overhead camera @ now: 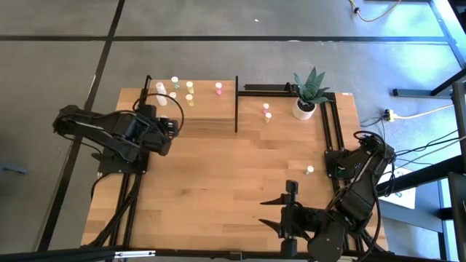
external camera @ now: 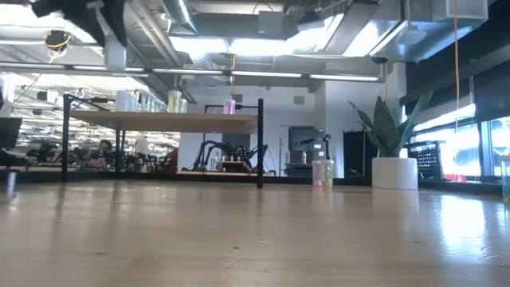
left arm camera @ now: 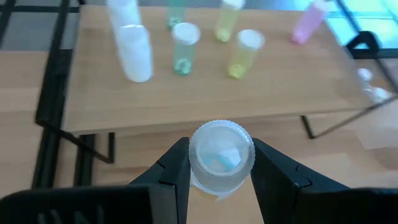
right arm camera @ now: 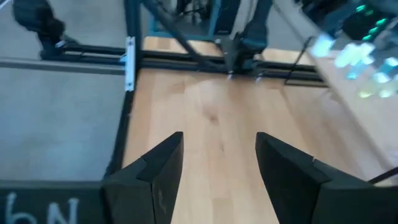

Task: Pick and place medicine bottles onto shelf by color
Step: Put the top white pill bottle aligned with the other white pill bottle on the shelf

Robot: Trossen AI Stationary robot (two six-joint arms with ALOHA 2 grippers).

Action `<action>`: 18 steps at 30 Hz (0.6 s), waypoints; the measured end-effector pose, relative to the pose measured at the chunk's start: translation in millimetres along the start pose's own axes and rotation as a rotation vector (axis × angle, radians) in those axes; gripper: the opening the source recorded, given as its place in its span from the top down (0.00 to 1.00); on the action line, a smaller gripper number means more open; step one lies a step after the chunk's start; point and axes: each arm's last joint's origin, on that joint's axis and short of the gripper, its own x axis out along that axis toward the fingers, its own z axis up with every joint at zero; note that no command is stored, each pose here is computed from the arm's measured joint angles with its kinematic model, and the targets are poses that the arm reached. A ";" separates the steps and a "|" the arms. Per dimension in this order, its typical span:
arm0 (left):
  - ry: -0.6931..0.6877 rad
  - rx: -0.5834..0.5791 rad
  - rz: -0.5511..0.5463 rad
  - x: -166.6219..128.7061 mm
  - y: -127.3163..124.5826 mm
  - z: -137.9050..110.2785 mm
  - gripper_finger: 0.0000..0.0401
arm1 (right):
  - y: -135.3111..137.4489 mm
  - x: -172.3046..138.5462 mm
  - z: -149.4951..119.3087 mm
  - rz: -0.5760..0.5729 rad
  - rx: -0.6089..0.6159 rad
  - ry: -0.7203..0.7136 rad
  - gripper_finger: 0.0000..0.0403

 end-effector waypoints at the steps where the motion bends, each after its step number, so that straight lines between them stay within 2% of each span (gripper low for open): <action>1: -0.002 -0.006 0.011 2.7 2.4 -1.5 0.70 | -0.8 0.4 0.4 -0.019 -0.004 -0.009 0.50; 7: -0.031 -0.062 0.071 17.4 14.7 -7.7 0.70 | -10.4 6.5 4.9 -0.166 -0.015 -0.069 0.50; 18: -0.115 -0.056 0.181 36.9 21.3 -5.1 0.70 | -45.3 36.4 17.7 -0.368 0.035 -0.091 0.50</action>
